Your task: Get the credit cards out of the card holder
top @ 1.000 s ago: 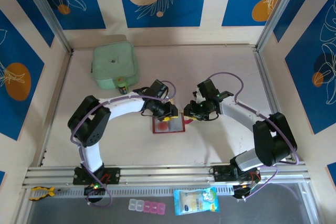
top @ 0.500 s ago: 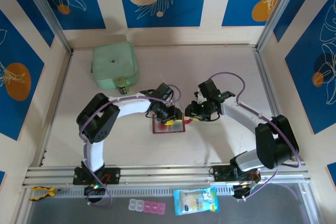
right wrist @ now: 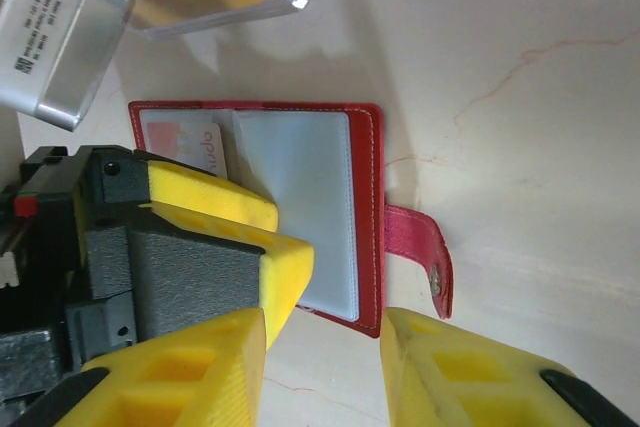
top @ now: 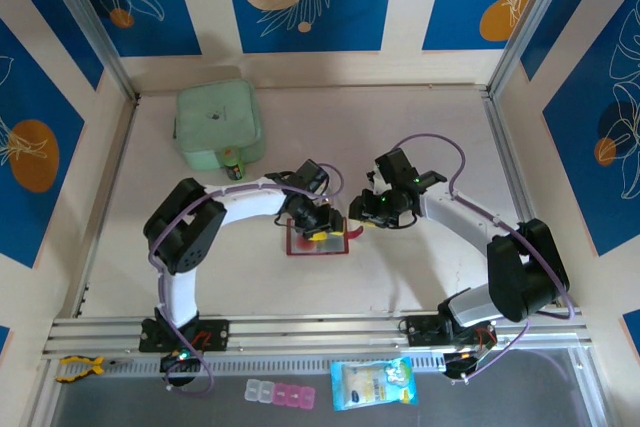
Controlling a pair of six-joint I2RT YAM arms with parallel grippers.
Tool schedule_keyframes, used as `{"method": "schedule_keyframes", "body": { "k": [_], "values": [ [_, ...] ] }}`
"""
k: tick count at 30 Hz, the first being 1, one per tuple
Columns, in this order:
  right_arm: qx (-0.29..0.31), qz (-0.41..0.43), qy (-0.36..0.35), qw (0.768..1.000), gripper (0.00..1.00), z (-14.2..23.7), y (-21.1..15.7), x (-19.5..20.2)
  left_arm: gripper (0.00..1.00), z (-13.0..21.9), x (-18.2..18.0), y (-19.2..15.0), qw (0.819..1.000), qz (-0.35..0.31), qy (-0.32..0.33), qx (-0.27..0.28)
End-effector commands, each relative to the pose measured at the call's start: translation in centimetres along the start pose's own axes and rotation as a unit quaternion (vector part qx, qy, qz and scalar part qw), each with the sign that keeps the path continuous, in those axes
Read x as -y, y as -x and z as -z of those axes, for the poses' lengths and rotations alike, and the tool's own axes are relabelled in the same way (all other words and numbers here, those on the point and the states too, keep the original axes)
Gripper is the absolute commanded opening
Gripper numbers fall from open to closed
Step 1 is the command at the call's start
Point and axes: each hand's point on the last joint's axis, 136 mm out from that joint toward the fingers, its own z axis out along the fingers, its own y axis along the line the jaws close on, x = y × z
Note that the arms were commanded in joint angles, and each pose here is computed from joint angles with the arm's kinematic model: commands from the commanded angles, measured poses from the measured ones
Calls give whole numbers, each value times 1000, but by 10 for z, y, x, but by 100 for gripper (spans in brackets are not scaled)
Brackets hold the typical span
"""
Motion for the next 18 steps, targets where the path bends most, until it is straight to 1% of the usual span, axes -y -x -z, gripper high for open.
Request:
{"method": "schedule_keyframes", "body": {
  "k": [1, 4, 8, 12, 18],
  "values": [
    [-6, 2, 3, 1000, 36, 0, 2, -10, 50, 7, -11, -7, 1000, -2, 19, -1],
    [-9, 8, 2, 1000, 36, -1, 2, -13, 50, 13, -2, -3, 1000, -6, 3, 12],
    [-11, 10, 3, 1000, 36, -3, 2, -15, 50, 29, -3, 2, 999, -12, 14, 39],
    [-15, 11, 5, 1000, 36, -5, 2, -18, 50, 44, -23, 6, 997, -1, 44, 60],
    [-23, 15, 11, 1000, 36, -9, 0, -23, 50, 56, -57, 6, 995, 31, 61, 72]
  ]
}}
